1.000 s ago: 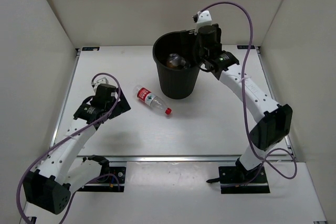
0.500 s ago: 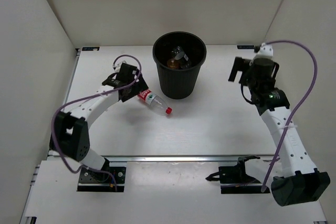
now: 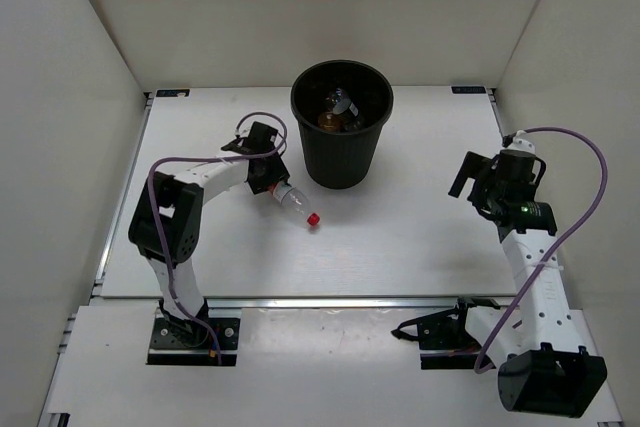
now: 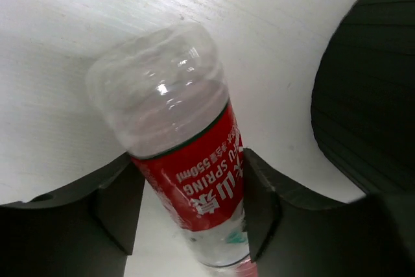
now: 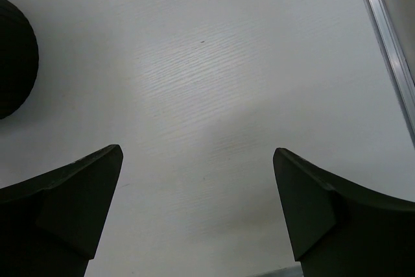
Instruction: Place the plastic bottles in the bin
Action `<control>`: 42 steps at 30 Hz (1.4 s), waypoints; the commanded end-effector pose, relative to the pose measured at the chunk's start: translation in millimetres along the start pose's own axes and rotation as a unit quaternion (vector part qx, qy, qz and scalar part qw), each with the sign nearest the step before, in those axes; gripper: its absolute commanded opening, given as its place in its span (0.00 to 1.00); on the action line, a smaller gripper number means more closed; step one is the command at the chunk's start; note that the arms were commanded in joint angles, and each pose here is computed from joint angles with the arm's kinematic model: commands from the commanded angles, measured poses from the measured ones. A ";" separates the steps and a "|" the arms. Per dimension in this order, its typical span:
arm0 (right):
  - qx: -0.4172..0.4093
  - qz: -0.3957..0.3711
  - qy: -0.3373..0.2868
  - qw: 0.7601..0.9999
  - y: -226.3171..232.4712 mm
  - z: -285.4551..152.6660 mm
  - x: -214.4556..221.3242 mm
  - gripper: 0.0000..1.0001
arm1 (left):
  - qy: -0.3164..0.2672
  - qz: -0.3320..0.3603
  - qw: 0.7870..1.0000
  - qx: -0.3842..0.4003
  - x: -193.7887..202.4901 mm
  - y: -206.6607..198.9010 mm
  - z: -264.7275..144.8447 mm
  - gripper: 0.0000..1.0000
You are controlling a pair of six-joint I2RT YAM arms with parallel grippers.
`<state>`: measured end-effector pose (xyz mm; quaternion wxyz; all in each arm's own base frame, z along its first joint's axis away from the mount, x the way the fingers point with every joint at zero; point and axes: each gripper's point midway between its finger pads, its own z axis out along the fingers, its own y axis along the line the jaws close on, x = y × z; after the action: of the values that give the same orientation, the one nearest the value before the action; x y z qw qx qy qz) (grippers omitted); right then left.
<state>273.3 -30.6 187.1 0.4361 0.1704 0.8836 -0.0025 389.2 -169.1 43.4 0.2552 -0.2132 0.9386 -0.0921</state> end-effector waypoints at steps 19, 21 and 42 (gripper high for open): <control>-0.008 0.008 -0.038 0.999 -1.4 -13.2 -9.0 1.00 | -0.459 0.001 0.877 0.144 -226.2 -116.5 -354.3 0.62; -0.005 0.009 -0.034 0.999 -3.1 -11.3 -6.9 0.99 | -0.466 0.009 0.867 0.174 -231.8 -143.5 -361.9 0.66; 0.016 0.020 0.000 1.000 -9.2 -4.1 3.3 0.99 | -0.424 0.069 0.869 0.244 -214.9 -169.0 -390.4 0.98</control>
<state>260.0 -39.3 181.3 0.4306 0.1974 0.8807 -0.0072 480.2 -264.6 415.9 0.6165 -0.0722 0.7637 -0.1772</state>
